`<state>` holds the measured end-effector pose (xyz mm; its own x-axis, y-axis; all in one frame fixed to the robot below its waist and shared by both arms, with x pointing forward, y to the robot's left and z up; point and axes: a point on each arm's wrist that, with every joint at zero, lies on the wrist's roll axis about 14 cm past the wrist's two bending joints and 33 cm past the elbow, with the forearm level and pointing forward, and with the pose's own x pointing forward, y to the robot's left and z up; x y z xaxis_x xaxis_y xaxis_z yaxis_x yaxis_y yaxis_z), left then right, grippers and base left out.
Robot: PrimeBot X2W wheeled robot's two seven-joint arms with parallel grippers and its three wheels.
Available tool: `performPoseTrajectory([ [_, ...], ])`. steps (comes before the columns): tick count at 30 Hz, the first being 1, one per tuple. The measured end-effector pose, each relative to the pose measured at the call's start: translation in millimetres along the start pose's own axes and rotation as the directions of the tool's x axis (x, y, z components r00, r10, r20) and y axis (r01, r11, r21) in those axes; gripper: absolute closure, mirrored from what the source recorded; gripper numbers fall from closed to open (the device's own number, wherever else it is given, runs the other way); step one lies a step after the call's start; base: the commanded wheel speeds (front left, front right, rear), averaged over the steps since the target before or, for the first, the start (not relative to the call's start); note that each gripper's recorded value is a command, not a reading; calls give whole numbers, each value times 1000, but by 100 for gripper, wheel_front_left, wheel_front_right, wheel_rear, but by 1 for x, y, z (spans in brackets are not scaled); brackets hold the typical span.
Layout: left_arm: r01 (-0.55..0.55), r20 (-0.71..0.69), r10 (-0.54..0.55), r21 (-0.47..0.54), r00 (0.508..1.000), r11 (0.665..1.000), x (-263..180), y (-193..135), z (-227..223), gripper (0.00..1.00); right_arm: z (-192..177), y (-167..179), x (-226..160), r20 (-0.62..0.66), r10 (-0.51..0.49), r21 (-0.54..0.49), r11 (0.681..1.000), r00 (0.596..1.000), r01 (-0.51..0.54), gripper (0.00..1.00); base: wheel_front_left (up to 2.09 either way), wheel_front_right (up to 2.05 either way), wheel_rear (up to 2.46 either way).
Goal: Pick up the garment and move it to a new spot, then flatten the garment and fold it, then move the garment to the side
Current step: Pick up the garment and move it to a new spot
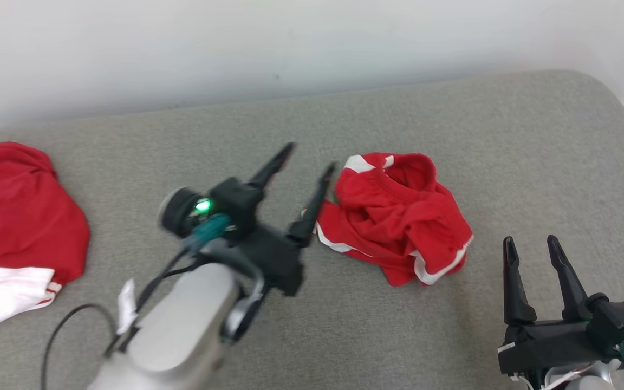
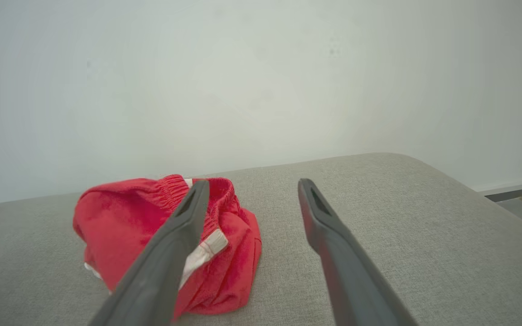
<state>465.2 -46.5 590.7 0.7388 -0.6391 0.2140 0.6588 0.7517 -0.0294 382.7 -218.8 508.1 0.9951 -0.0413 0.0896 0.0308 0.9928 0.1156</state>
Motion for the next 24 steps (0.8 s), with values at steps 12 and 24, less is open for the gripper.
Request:
performPoseTrajectory([
  [12,-416,44,414,103,909,903,-115,116,17,0,19,19,-3,53,66,-16,998,996,-65,0,0,0,0],
  [24,-566,18,566,66,824,822,-190,127,6,0,19,29,-10,33,109,-31,994,993,-108,0,0,0,0],
])
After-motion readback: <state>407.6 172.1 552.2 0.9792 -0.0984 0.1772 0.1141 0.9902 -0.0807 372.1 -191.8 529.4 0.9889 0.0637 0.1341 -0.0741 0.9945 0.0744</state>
